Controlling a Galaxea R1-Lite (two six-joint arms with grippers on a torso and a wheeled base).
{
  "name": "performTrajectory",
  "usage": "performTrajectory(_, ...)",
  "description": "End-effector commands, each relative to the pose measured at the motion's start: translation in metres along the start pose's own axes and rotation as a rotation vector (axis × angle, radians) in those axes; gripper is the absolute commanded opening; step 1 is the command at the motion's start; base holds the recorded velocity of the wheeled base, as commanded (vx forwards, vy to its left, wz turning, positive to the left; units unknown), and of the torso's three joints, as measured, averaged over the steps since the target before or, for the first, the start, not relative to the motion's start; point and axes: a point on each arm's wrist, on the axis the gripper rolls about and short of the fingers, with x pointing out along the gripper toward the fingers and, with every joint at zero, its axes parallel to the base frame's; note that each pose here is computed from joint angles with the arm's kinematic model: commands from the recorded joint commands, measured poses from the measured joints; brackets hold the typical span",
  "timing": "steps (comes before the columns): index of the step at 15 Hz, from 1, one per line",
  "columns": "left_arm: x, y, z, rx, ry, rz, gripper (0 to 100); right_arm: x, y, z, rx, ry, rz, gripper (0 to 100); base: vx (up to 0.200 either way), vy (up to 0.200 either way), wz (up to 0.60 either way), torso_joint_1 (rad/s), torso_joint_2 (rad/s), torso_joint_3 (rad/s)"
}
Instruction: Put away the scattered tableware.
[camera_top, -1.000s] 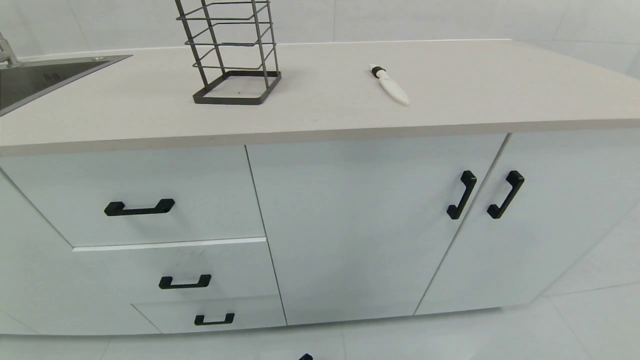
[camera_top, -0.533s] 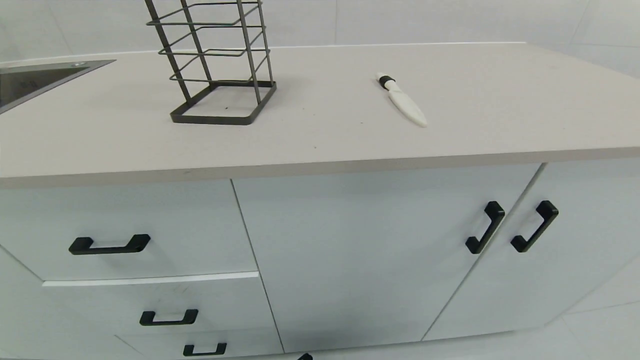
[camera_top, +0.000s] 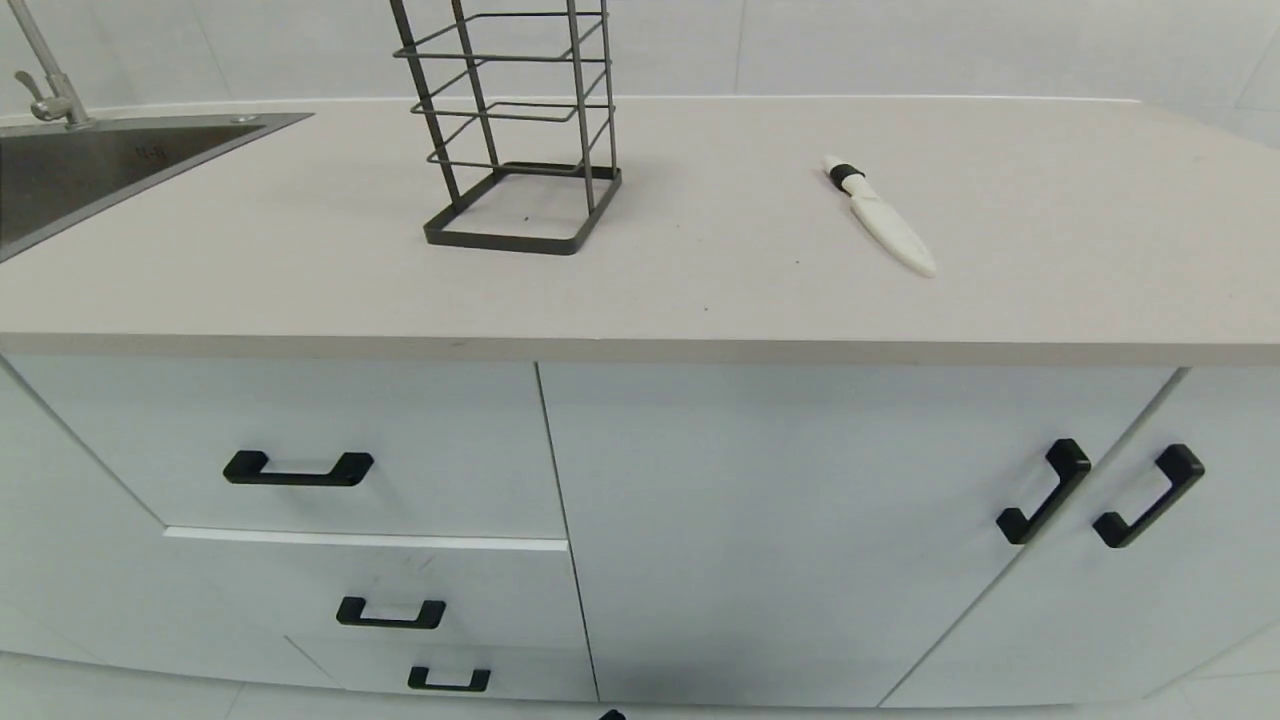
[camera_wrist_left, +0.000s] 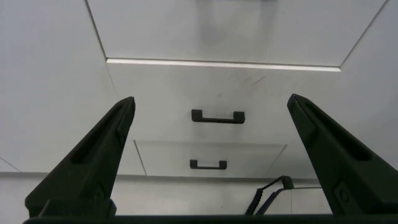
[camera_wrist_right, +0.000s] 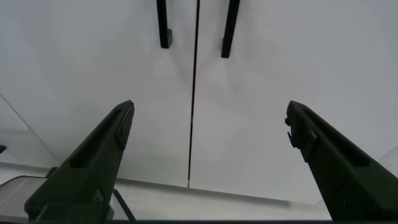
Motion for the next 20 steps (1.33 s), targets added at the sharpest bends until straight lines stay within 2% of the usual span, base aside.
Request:
performTrajectory(1,0.0004,0.0,0.0001,-0.001,0.006,0.0,100,0.0001,0.0,-0.0001,0.0,0.003,0.001,100,0.0,0.0,0.0,0.222,-0.05,-0.095)
performTrajectory(4,0.0004,0.0,0.0001,0.001,0.006,0.0,100,0.0001,0.0,-0.0001,0.0,0.003,0.001,100,0.0,0.0,0.0,0.253,-0.19,-0.177)
performTrajectory(11,0.0004,0.0,0.0001,0.002,0.006,0.0,100,0.0001,0.0,-0.0001,0.0,0.003,-0.001,100,0.0,0.0,0.0,0.217,-0.58,-0.22)
performTrajectory(14,0.0004,0.0,0.0002,0.002,0.004,0.0,100,0.0002,0.0,-0.0001,0.0,0.004,-0.001,100,0.0,0.0,0.0,0.092,-0.48,-0.227)
performTrajectory(20,0.0004,0.0,0.0001,0.001,0.006,0.0,100,0.0003,0.0001,0.0,0.002,0.006,-0.004,100,0.0,0.0,0.0,0.345,-0.49,-0.237)
